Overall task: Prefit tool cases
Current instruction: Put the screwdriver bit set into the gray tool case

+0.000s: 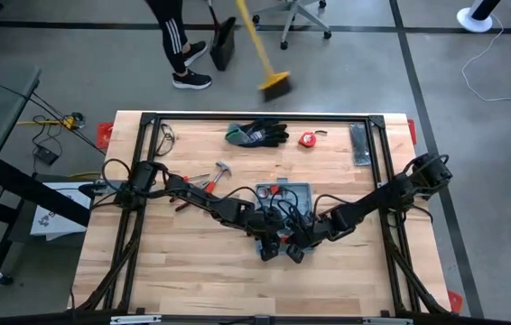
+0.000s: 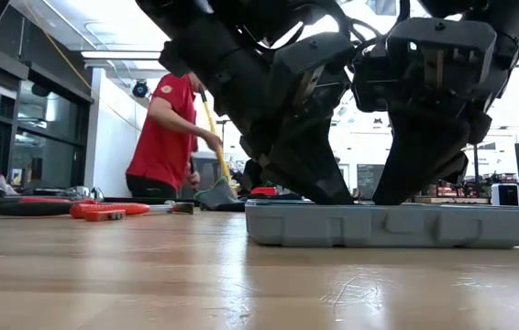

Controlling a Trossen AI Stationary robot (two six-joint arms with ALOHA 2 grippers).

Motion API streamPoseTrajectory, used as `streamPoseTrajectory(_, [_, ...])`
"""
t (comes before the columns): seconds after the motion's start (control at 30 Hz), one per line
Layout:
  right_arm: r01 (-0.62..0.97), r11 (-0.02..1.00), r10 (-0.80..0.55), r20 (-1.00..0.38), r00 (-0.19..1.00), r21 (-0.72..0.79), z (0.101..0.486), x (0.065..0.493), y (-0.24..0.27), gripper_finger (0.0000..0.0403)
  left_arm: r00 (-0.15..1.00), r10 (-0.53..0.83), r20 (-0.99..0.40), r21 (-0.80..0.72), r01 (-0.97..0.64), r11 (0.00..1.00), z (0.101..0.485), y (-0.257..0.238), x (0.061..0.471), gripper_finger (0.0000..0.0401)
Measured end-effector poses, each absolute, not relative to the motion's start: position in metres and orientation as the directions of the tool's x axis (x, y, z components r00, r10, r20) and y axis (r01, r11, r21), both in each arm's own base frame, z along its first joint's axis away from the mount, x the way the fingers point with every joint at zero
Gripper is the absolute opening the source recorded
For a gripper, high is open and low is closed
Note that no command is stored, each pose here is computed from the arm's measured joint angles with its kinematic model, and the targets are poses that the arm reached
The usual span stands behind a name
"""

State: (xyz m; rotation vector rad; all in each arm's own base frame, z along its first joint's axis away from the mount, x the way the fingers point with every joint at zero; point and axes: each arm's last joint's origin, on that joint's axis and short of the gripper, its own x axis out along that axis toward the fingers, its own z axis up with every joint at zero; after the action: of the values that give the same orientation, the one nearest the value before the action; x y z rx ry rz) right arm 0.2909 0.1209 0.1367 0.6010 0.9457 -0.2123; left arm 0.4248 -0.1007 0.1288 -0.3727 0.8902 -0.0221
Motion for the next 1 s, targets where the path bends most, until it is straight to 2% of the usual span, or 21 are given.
streamPoseTrajectory(1.0, [0.432, 0.826, 0.078, -0.831, 0.550, 0.363, 0.1310, 0.2927, 0.1154, 0.0000, 0.653, -0.179, -0.735, -0.337, -0.123, 0.934, 0.1366, -0.1026, 0.4267, 0.0000])
